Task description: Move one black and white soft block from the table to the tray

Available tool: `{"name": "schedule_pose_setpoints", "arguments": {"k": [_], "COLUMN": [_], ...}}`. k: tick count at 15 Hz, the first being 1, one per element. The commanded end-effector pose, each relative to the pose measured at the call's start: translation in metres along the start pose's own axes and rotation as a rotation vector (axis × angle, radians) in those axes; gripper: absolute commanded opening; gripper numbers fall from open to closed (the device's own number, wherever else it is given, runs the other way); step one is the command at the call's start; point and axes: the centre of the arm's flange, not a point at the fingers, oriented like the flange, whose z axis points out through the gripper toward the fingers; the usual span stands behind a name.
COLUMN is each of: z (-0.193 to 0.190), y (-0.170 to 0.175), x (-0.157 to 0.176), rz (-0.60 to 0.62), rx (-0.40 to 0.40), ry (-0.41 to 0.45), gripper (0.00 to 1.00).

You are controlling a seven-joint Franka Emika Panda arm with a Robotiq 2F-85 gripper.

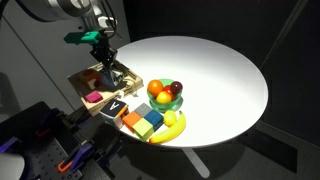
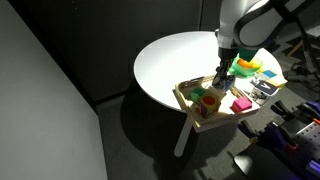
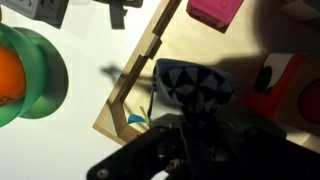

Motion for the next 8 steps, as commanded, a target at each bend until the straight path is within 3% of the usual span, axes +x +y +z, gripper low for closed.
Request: {"name": "schedule_pose_setpoints", "arguments": {"k": [1,8], "z": [0.003,0.012], "y": [0.004,-0.008], "x": [0.024,0.055], "rz": [0.002,-0.015], "rx": [-0.022,-0.017], "ry": [-0.005,-0.004], "gripper": [0.05,0.05]}}
